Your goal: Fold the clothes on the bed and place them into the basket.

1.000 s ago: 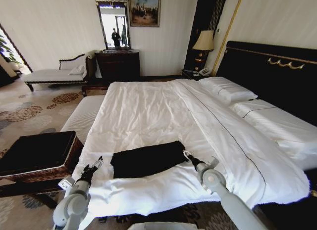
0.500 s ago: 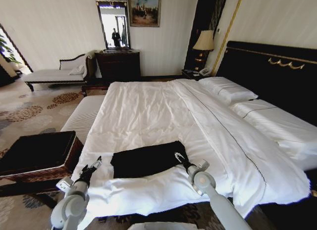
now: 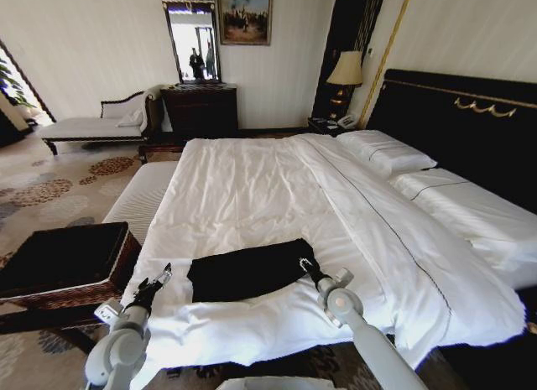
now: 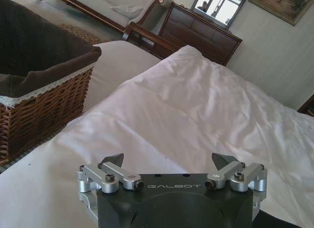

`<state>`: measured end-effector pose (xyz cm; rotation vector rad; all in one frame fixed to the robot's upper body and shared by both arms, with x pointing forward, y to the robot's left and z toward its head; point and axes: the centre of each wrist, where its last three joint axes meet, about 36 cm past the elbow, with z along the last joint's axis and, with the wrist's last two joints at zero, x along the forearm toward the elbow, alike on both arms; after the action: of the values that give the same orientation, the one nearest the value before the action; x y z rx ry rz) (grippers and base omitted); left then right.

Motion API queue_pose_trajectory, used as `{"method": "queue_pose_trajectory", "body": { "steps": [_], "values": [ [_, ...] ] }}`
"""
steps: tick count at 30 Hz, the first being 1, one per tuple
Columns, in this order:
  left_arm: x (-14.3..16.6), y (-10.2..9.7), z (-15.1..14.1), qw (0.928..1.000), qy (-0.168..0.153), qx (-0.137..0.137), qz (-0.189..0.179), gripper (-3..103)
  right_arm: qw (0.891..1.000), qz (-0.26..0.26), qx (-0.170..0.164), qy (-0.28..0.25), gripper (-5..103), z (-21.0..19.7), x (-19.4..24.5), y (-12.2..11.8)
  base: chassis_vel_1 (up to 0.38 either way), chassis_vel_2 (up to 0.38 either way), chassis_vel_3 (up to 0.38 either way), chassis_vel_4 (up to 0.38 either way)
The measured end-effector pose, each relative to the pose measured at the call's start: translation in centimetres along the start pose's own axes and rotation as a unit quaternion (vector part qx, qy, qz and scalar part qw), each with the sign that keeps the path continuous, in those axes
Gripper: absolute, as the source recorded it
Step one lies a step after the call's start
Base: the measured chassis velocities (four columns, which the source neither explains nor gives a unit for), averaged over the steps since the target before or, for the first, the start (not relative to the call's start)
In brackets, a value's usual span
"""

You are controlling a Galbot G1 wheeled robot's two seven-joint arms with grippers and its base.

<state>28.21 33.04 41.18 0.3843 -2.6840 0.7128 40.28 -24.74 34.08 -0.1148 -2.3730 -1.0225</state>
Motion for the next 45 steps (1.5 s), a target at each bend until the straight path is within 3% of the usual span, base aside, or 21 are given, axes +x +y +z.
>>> {"method": "queue_pose_trajectory", "body": {
  "steps": [2,9,17,20,25,28,31,33,36,38,40,45],
  "values": [
    [0.0,0.0,0.0,1.0000,0.000,0.000,0.000,100,1.000,0.000,0.001,-0.002,35,0.0,-0.1,0.0,0.000,0.000,0.000,0.000],
    [-0.4,0.5,-0.5,0.9999,-0.008,0.006,-0.008,100,0.999,-0.019,-0.004,-0.025,3,-0.9,-0.2,-0.1,0.000,0.000,0.000,0.000],
    [-0.9,2.3,-2.7,0.9993,-0.024,0.016,-0.022,100,0.997,-0.031,0.010,-0.072,2,-4.3,1.1,-1.1,0.000,0.000,0.000,0.000],
    [-1.1,3.6,-4.6,0.9986,-0.040,0.017,-0.031,100,0.993,-0.027,0.039,-0.105,2,-8.3,2.8,-2.1,0.000,0.000,0.000,0.000],
    [-1.0,4.4,-5.6,0.9980,-0.048,0.015,-0.038,100,0.989,-0.024,0.060,-0.135,2,-10.6,3.8,-3.0,0.000,0.000,0.000,0.000],
    [-0.9,4.6,-5.6,0.9978,-0.050,0.017,-0.039,100,0.986,-0.026,0.077,-0.143,2,-10.5,3.8,-3.5,0.000,0.000,0.000,0.000],
    [-1.0,5.2,-5.6,0.9972,-0.052,0.021,-0.049,100,0.979,-0.061,0.121,-0.149,2,-7.5,3.5,-3.5,0.000,0.000,0.000,0.000],
    [-1.0,5.4,-5.7,0.9970,-0.054,0.022,-0.052,100,0.978,-0.073,0.128,-0.149,2,-6.8,3.4,-3.3,0.000,0.000,0.000,0.000],
    [-1.0,7.6,-7.5,0.9941,-0.074,0.029,-0.074,100,0.962,-0.162,0.166,-0.147,2,-3.2,2.9,-1.4,0.000,0.000,0.000,0.000],
    [-0.9,8.0,-7.9,0.9935,-0.078,0.030,-0.078,100,0.958,-0.178,0.173,-0.146,2,-2.7,2.7,-1.1,0.000,0.000,0.000,0.000],
    [-0.6,9.6,-9.5,0.9912,-0.090,0.031,-0.091,100,0.941,-0.241,0.198,-0.134,2,-0.7,2.3,0.2,0.000,0.000,0.000,0.000],
    [-0.3,10.6,-10.2,0.9901,-0.093,0.028,-0.101,100,0.923,-0.296,0.222,-0.106,2,1.8,1.3,1.4,0.000,0.000,0.000,0.000]
  ]
}}
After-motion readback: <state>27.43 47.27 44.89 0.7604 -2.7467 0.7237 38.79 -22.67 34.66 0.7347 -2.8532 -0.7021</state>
